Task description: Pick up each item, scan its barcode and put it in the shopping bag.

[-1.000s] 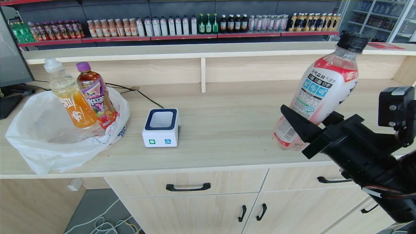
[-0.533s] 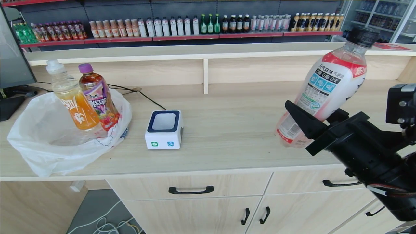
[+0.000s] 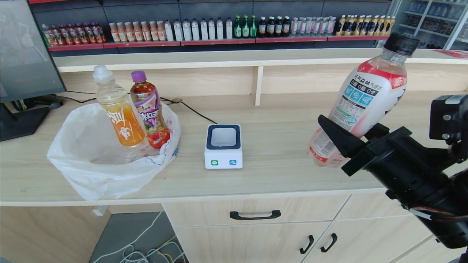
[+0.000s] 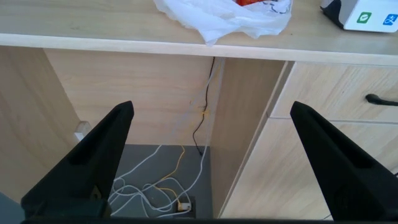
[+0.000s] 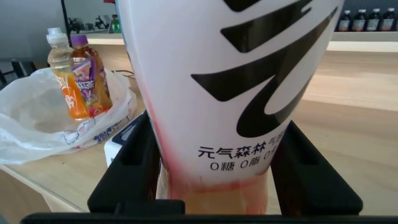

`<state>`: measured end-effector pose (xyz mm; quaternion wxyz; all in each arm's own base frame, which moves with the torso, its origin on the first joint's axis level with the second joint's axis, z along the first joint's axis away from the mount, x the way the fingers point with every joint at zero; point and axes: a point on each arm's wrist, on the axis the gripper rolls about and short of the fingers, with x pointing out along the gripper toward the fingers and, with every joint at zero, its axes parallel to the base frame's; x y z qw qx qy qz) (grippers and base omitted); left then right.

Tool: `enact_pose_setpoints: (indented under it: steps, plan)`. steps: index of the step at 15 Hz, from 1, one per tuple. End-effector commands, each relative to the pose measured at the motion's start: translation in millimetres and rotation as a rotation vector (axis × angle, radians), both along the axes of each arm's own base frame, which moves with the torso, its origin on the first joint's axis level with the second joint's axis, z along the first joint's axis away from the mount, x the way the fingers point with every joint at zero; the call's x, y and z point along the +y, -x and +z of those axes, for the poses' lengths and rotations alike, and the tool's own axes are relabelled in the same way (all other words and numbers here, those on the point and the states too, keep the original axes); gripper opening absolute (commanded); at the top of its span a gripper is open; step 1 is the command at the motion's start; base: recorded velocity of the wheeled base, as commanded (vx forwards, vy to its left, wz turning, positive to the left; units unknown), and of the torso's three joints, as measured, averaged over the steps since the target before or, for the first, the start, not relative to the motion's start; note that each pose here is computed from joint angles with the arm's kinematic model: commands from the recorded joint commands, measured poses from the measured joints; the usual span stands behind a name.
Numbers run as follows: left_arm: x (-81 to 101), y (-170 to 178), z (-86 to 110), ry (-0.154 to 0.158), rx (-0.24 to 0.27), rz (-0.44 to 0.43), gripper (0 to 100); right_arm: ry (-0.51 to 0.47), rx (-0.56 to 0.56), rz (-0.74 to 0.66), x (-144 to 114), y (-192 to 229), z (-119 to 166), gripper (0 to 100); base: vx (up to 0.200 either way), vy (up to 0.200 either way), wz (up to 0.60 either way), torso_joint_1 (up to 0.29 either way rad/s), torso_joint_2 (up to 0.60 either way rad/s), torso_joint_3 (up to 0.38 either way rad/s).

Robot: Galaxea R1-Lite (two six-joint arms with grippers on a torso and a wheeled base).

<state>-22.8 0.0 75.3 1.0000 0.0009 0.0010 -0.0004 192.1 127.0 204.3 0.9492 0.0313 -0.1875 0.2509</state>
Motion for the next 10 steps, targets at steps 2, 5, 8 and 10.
enact_pose_setpoints:
  steps: [2,5,8,10]
  plan:
    - [0.0,0.0,-0.1,0.000,0.001,-0.001,100,-0.034,-0.068,-0.004,1.6,-2.2,17.5,0,0.000,0.200,0.00,0.002,0.00,0.000]
    - [0.0,0.0,-0.1,0.002,0.001,-0.001,100,-0.036,-0.074,-0.006,1.3,-1.9,18.9,0,0.000,0.200,0.00,0.001,0.00,0.002]
    - [0.0,0.0,-0.1,0.000,0.001,-0.001,100,-0.029,-0.067,-0.021,-2.0,-2.1,16.7,0,0.000,0.200,0.00,0.005,0.00,0.005]
    - [0.0,0.0,-0.1,0.002,0.001,-0.001,100,-0.011,-0.035,-0.039,-8.2,-0.8,8.0,0,0.000,0.200,0.00,0.005,0.00,0.002]
